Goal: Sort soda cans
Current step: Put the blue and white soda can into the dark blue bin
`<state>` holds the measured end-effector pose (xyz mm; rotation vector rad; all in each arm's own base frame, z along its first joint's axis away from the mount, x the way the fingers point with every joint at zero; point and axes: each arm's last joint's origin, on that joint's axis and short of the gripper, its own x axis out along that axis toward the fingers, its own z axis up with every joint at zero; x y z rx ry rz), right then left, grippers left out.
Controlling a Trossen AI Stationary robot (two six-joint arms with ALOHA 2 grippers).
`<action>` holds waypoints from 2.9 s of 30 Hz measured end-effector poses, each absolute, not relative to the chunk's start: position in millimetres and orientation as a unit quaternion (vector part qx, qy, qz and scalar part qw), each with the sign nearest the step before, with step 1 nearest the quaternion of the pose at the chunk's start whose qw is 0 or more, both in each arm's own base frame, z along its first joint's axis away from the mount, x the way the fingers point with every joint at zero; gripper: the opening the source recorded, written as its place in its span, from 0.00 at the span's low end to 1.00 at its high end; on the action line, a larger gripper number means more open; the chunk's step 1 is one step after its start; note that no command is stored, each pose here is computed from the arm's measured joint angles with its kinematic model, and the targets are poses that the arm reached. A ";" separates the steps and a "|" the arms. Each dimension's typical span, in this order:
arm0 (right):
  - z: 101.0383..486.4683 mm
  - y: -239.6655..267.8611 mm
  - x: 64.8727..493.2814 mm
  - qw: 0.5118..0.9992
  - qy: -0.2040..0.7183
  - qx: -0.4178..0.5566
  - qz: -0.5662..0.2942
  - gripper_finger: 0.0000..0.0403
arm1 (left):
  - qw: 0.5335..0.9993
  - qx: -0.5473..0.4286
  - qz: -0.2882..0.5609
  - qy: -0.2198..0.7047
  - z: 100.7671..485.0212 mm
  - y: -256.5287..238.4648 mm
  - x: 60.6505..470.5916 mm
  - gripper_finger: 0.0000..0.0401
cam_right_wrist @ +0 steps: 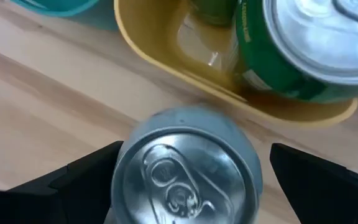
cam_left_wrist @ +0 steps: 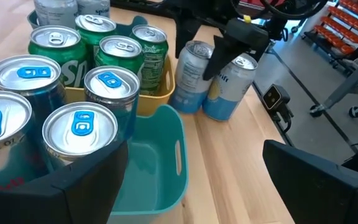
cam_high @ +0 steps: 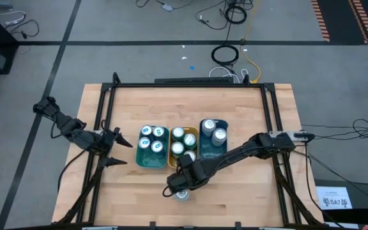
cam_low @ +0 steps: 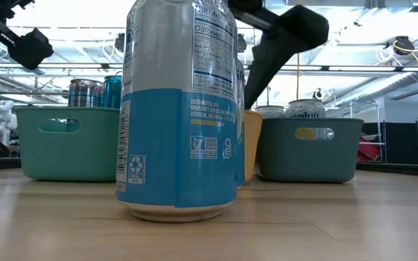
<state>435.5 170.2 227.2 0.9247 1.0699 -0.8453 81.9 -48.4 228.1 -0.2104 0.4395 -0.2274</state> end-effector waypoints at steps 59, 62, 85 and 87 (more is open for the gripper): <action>276.0 170.7 384.0 0.639 0.526 0.373 -0.420 0.69 | 0.966 -0.106 -0.109 0.211 229.2 -48.4 82.3 0.95; 290.7 166.6 372.3 0.641 0.519 0.364 -0.433 0.70 | 0.966 -0.106 -0.105 0.210 229.2 -48.2 82.4 0.95; 323.3 75.9 307.0 0.675 0.521 0.317 -0.416 0.69 | 0.969 -0.125 -0.065 0.201 229.4 -46.3 83.2 0.95; 317.8 72.2 304.9 0.687 0.506 0.345 -0.392 0.70 | 0.970 -0.125 -0.064 0.201 229.4 -46.2 83.2 0.95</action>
